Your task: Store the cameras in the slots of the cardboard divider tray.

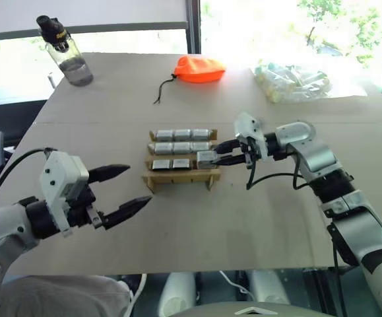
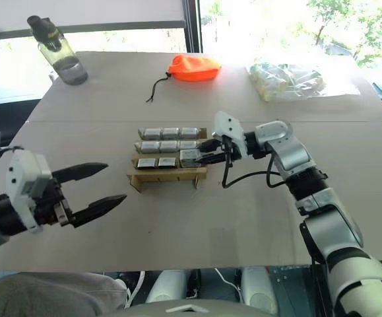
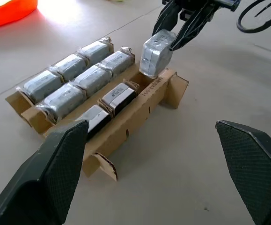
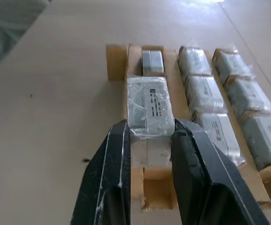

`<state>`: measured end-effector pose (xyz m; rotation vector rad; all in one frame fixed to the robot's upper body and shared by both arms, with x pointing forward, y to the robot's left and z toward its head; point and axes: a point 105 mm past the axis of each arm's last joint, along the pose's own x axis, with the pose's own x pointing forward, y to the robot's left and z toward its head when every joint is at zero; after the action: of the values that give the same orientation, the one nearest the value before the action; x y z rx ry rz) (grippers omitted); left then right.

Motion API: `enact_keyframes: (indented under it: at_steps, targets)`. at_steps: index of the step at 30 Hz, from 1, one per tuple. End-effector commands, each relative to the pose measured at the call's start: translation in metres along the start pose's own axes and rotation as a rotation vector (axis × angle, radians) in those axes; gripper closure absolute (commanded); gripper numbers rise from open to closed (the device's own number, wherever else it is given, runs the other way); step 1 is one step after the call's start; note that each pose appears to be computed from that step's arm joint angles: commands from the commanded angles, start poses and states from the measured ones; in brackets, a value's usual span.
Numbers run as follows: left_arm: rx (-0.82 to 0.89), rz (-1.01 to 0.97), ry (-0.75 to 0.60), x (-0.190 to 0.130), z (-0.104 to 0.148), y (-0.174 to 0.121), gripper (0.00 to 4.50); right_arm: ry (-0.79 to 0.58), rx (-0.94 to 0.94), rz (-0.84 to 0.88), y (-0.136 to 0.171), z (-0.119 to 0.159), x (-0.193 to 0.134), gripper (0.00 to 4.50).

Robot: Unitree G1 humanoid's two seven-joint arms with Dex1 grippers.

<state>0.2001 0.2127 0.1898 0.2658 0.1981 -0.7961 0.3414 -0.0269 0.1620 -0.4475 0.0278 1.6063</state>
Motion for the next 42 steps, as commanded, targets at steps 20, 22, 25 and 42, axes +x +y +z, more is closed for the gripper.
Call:
enact_keyframes:
  at_steps: [20, 22, 25, 42]
  targets:
    - [0.025, 0.018, -0.017, -0.012, -0.015, -0.01, 0.0, -0.019, -0.029, 0.105, -0.005, 0.005, 0.016, 3.79]
    - [0.025, 0.017, -0.018, -0.011, -0.015, -0.01, 0.0, -0.013, -0.033, 0.1, -0.005, 0.003, 0.017, 3.79]
    - [0.026, 0.013, -0.027, -0.01, -0.013, -0.01, 0.0, -0.003, -0.042, 0.092, -0.005, 0.0, 0.019, 3.79]
    - [0.033, -0.003, -0.052, -0.003, -0.008, -0.01, 0.0, -0.074, -0.02, 0.006, -0.016, 0.012, 0.016, 0.03]
